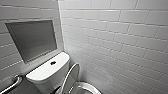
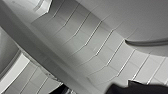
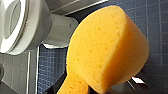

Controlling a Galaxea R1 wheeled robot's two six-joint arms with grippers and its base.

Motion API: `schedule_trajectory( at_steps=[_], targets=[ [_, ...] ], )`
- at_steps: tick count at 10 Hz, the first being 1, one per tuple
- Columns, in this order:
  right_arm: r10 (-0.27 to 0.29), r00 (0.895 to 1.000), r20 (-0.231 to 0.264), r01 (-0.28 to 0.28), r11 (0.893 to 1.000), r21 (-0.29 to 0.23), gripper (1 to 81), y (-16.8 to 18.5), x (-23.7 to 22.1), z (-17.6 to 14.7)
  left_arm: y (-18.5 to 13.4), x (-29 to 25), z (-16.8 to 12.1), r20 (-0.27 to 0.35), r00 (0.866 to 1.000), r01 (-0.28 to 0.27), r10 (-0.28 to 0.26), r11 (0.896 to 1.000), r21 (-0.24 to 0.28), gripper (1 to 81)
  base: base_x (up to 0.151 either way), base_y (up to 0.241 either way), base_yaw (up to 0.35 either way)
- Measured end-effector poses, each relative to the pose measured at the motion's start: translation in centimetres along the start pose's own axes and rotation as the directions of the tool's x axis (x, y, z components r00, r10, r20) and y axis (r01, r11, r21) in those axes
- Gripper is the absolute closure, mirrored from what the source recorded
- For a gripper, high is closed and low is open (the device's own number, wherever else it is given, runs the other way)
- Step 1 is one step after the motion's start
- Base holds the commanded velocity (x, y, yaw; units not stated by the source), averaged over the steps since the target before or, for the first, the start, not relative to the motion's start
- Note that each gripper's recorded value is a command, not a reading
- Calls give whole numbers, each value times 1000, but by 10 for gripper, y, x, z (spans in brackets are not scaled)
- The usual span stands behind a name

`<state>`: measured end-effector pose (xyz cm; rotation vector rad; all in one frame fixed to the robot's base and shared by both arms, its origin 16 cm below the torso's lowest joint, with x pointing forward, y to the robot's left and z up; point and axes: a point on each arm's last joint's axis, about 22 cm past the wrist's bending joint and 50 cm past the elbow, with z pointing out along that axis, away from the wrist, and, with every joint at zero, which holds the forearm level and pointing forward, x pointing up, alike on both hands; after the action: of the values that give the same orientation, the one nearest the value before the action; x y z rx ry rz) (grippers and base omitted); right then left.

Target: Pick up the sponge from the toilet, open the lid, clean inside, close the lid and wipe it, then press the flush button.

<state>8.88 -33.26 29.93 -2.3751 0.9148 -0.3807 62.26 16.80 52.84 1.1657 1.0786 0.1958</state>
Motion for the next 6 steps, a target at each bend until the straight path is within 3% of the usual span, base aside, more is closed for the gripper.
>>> schedule_trajectory(
  at_steps=[2,6],
  targets=[
    [4,1000,2,-4,1000,4,811,-2,-1,0,31,42,-18,-74,997,-21,16,998,-66,10,0,0,0],
    [11,1000,7,-11,1000,16,811,-8,-4,-1,11,68,-44,-131,991,-45,38,997,-55,10,0,0,0]
  ],
)
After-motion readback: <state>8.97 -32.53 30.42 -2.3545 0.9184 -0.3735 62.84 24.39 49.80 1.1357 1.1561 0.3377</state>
